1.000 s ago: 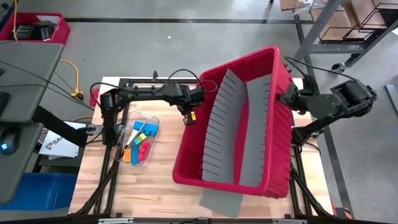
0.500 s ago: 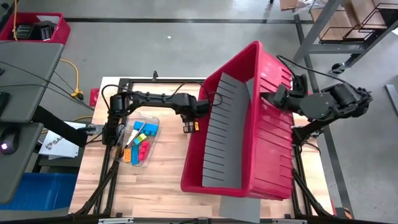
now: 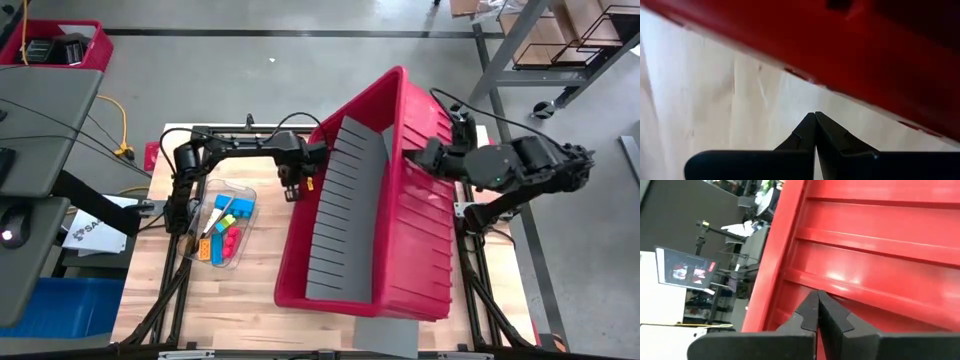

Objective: Sort Items/Unsort Items

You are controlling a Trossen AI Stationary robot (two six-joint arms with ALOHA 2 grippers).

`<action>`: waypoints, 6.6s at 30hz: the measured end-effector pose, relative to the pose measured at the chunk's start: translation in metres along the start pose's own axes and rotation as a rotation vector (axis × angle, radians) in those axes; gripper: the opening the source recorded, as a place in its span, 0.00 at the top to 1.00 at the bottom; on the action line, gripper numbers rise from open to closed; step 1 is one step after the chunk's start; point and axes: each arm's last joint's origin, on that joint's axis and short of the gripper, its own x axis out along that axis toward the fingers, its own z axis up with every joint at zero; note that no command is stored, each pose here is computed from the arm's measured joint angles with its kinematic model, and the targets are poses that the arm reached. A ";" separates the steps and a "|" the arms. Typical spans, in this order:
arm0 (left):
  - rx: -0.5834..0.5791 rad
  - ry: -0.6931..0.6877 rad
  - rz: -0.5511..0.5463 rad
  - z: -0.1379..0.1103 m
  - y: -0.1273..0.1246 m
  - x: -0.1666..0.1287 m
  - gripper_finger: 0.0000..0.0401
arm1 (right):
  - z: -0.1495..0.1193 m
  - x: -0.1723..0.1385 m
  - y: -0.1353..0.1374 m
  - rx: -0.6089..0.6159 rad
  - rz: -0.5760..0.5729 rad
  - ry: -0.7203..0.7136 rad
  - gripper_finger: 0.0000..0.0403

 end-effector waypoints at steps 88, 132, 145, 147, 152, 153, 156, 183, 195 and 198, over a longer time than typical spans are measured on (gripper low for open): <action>0.028 0.085 -0.090 -0.011 0.034 0.030 1.00 | 0.019 0.024 0.022 -0.213 0.146 -0.029 1.00; -0.131 -0.712 -0.218 -0.056 0.117 -0.100 1.00 | -0.232 -0.032 0.122 -0.155 0.619 0.359 1.00; 0.175 -0.663 -0.245 -0.072 0.051 -0.131 1.00 | -0.275 -0.027 0.114 -0.161 0.658 0.519 1.00; 0.186 -0.669 -0.252 -0.076 0.044 -0.138 1.00 | -0.282 -0.020 0.112 -0.184 0.647 0.529 1.00; 0.228 -0.696 -0.286 -0.085 0.021 -0.153 1.00 | -0.295 -0.006 0.100 -0.260 0.562 0.598 1.00; 0.246 -0.691 -0.294 -0.087 0.015 -0.155 1.00 | -0.297 -0.003 0.096 -0.279 0.525 0.610 1.00; 0.308 -0.640 -0.320 -0.092 -0.002 -0.156 1.00 | -0.303 0.006 0.085 -0.309 0.423 0.661 1.00; 0.533 -0.939 -0.418 -0.078 -0.100 -0.189 1.00 | -0.265 -0.004 0.031 -0.250 -0.120 0.350 1.00; 0.502 -1.193 -0.458 -0.063 -0.118 -0.210 1.00 | -0.246 -0.015 0.019 -0.244 -0.236 0.315 1.00; 0.454 -1.201 -0.367 -0.061 -0.114 -0.208 1.00 | -0.237 -0.018 0.016 -0.219 -0.270 0.297 1.00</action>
